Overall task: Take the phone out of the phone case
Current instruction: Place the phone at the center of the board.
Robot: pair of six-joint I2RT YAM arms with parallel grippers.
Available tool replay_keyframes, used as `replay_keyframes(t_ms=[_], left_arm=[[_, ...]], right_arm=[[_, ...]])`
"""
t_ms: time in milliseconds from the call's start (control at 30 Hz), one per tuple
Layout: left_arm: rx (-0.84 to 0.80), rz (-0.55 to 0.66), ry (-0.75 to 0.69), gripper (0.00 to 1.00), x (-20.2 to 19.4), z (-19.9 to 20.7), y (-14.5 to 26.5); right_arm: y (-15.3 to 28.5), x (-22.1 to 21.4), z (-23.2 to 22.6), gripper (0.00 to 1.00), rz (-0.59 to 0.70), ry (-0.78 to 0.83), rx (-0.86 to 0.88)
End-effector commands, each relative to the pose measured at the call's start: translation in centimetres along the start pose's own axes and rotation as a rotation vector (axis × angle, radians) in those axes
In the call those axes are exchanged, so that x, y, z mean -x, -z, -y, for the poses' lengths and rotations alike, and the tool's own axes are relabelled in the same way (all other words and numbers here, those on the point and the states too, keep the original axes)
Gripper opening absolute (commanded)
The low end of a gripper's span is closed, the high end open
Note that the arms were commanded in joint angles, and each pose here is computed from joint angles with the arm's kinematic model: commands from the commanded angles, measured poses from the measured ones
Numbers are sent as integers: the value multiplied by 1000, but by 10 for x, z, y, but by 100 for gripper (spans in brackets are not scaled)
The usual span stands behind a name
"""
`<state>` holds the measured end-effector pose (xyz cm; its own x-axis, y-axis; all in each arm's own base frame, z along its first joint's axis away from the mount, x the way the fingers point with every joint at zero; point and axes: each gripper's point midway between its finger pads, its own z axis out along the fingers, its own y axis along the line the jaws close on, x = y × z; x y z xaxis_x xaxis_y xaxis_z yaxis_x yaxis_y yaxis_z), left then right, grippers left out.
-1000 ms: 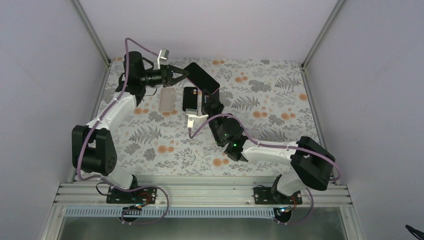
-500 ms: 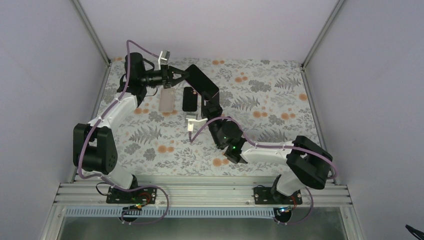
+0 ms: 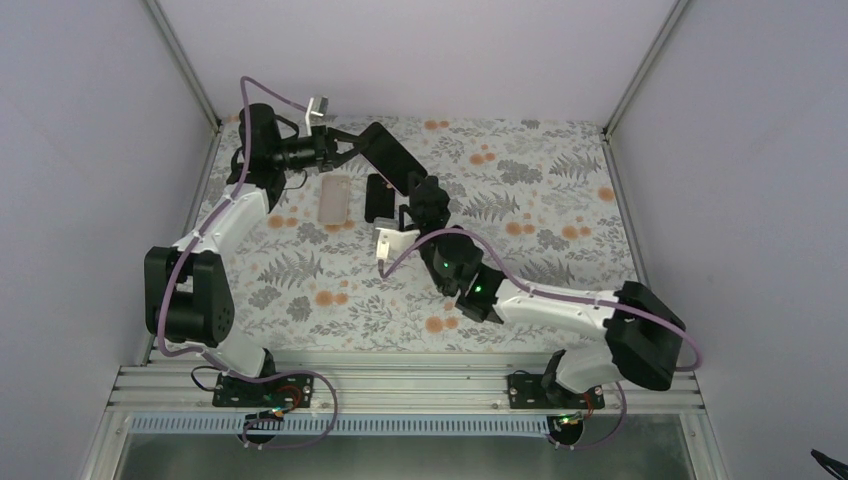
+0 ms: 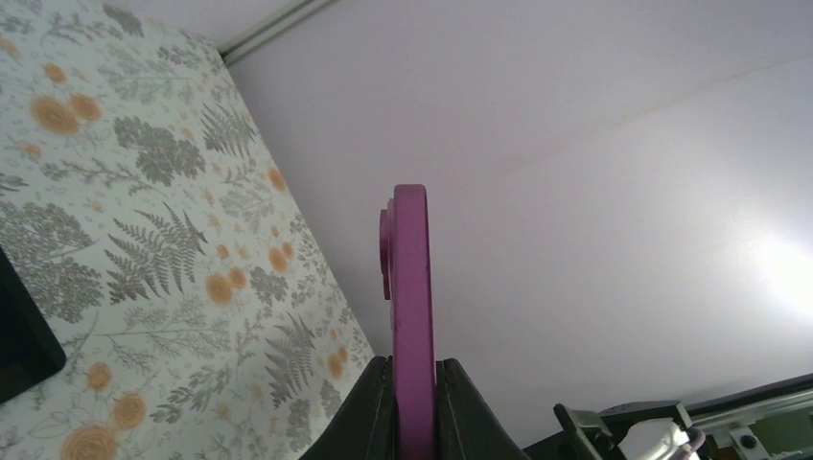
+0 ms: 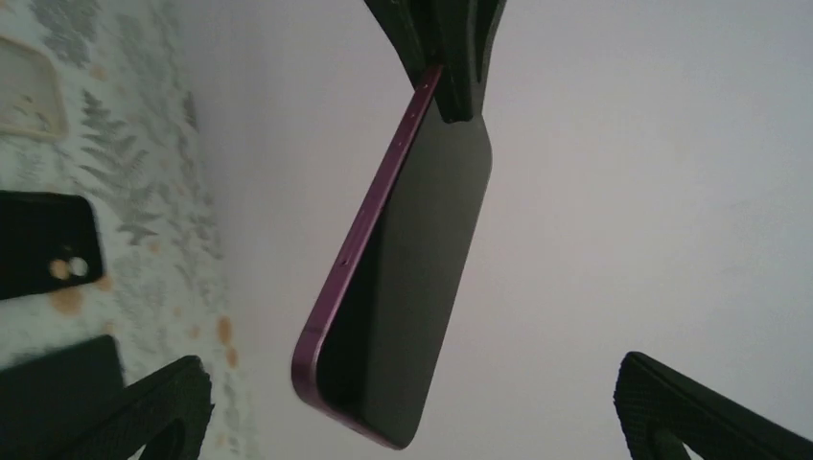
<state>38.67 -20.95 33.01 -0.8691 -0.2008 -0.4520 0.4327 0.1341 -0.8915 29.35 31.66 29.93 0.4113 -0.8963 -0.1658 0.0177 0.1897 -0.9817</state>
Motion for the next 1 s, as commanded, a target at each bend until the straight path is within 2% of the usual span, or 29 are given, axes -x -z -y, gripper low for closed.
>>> replay_keyframes(t_ms=[0,233,500,667,833,967], left_arm=[[-6,12,-102,2,5,8,6],[19,8,-154,2,4,5,9],[24,-37,-304,2,-1,20,11],[-28,-119,-392,2,-16,30,7],[-44,-221,-590,2,-42,49,-11],[-78,-257,-640,2,-54,61,-18]], right_arm=[[5,14,-16,100,6,-263,285],[26,26,-10,99,57,-530,592],[27,3,21,99,81,-842,778],[22,-18,32,99,88,-1056,934],[17,-42,37,100,85,-1288,1090],[12,-52,34,90,68,-1422,1196]])
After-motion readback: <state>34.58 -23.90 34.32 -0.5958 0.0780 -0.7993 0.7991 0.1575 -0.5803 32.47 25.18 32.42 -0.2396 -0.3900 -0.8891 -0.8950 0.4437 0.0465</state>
